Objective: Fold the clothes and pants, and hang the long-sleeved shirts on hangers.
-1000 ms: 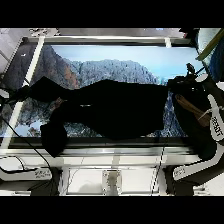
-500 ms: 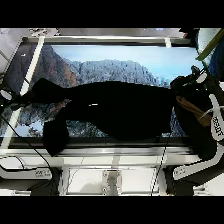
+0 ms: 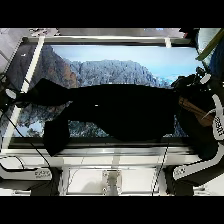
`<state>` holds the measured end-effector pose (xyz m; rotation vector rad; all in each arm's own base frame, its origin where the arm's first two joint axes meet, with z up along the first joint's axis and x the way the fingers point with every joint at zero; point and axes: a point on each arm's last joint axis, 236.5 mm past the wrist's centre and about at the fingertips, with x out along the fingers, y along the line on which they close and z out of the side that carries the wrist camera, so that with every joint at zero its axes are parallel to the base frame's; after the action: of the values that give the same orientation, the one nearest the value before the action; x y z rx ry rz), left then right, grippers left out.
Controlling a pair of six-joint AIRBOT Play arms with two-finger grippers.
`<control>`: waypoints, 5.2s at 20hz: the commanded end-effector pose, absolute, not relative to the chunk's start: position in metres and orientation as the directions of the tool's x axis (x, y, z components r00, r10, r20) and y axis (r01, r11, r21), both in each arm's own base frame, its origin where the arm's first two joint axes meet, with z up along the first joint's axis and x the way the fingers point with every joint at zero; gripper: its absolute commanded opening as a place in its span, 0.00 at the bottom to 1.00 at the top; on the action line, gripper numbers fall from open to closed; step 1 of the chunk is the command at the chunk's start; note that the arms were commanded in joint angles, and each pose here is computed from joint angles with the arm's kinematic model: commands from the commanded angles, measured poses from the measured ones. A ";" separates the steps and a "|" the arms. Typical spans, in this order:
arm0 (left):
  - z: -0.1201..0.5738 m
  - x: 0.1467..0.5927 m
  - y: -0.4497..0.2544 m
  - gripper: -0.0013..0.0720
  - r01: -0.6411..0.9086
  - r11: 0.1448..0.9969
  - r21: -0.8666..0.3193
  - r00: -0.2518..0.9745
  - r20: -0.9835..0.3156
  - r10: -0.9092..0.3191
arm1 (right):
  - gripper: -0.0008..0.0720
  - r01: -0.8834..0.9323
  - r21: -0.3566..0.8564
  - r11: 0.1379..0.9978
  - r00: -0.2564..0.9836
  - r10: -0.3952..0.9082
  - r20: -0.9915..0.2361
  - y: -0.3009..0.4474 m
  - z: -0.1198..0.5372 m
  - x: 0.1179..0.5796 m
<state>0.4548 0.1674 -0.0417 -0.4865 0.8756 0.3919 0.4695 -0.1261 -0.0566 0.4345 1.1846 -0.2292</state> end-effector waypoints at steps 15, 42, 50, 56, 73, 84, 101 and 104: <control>-0.079 0.254 0.105 0.79 -0.526 0.770 -0.360 0.230 -0.932 -0.279 | 0.76 0.126 0.370 0.921 0.073 0.363 -0.929 -0.019 -0.035 0.299; 0.034 0.360 0.239 0.03 -0.410 0.855 -0.319 0.568 -0.822 -0.035 | 0.76 0.162 0.440 0.884 0.022 0.442 -0.897 0.003 -0.020 0.281; 0.011 0.359 0.270 0.66 -0.526 0.811 -0.256 0.512 -0.857 0.062 | 0.76 0.157 0.377 0.913 0.054 0.373 -0.926 -0.014 -0.027 0.288; 0.035 0.300 0.291 0.94 -0.677 0.681 -0.279 0.462 -0.881 0.099 | 0.76 0.143 0.309 0.940 -0.075 0.322 -0.944 -0.026 -0.031 0.258; -0.082 0.386 0.225 0.64 -0.624 0.688 -0.371 0.485 -0.874 -0.031 | 0.76 0.167 0.413 0.895 0.095 0.403 -0.910 -0.007 -0.023 0.298; -0.095 0.355 0.228 0.90 -0.604 0.754 -0.260 0.363 -0.931 -0.031 | 0.76 0.167 0.410 0.897 0.104 0.398 -0.912 -0.008 -0.023 0.300; -0.042 0.399 0.254 0.03 -0.600 0.733 -0.321 0.494 -0.869 0.024 | 0.76 0.168 0.397 0.902 0.143 0.376 -0.916 -0.013 -0.024 0.309; 0.071 0.447 0.261 0.03 -0.490 0.786 -0.377 0.694 -0.714 0.091 | 0.76 0.168 0.392 0.905 0.137 0.372 -0.918 -0.014 -0.025 0.308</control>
<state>0.4129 0.2581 -0.0119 -0.6373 0.9268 0.4030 0.3088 -0.0135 -0.0243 0.4606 1.4374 0.1567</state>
